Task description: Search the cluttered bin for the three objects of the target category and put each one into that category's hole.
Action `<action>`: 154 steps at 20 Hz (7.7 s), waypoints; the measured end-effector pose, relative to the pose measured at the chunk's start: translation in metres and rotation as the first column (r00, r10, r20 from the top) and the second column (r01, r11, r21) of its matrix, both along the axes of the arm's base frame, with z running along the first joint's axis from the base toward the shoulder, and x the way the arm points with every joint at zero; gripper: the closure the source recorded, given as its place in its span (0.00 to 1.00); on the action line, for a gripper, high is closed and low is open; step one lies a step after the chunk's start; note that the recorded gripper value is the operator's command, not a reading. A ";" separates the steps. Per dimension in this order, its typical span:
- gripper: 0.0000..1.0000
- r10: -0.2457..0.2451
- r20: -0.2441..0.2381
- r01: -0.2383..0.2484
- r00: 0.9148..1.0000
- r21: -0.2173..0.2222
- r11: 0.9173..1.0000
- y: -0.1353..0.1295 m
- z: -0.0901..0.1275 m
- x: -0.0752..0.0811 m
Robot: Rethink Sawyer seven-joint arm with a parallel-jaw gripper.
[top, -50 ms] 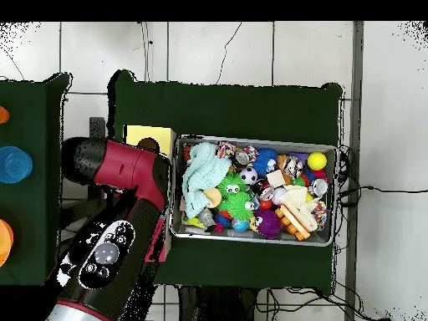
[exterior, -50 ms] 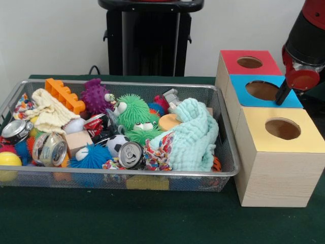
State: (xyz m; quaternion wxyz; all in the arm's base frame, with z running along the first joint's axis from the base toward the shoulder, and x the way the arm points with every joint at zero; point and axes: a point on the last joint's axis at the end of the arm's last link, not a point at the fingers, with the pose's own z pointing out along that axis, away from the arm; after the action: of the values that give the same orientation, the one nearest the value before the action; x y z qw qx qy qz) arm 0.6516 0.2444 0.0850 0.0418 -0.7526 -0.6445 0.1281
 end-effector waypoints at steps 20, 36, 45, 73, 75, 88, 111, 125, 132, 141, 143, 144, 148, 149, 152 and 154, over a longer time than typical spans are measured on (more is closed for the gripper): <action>1.00 -0.048 0.105 0.045 0.993 0.034 0.998 -0.028 0.076 0.031; 1.00 -0.290 0.224 0.278 0.931 0.084 0.957 -0.203 0.126 0.051; 1.00 -0.280 0.293 0.295 0.914 -0.007 0.956 -0.298 0.107 0.033; 0.00 -0.068 0.196 0.088 0.978 -0.095 0.992 -0.321 0.044 0.014; 0.00 -0.069 0.193 0.090 0.979 -0.099 0.991 -0.348 0.038 0.015; 0.00 -0.003 0.222 0.028 0.975 -0.108 0.994 -0.476 0.001 -0.020; 0.00 0.150 0.217 -0.131 0.965 -0.100 0.986 -0.417 0.004 -0.044; 0.00 0.114 0.146 -0.101 0.983 -0.093 0.991 -0.480 -0.049 -0.081; 0.00 0.124 0.138 -0.119 0.983 -0.039 0.992 -0.460 -0.074 -0.079; 0.00 0.147 0.170 -0.149 0.974 0.003 0.989 -0.413 -0.076 -0.053; 0.00 0.166 0.170 -0.169 0.971 0.005 0.986 -0.398 -0.078 -0.049; 0.00 0.182 0.170 -0.186 0.968 0.008 0.983 -0.385 -0.081 -0.044; 0.00 0.205 0.182 -0.211 0.962 0.017 0.977 -0.356 -0.083 -0.031; 0.00 0.202 0.183 -0.210 0.962 0.022 0.977 -0.351 -0.084 -0.030; 0.00 0.191 0.183 -0.202 0.964 0.038 0.979 -0.339 -0.088 -0.027; 0.00 0.181 0.180 -0.193 0.967 0.050 0.980 -0.331 -0.092 -0.026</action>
State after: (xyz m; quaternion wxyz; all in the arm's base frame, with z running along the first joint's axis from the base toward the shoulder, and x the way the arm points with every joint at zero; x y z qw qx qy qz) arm 0.6253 -0.0861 -0.0069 -0.0017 -0.6950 -0.7177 0.0434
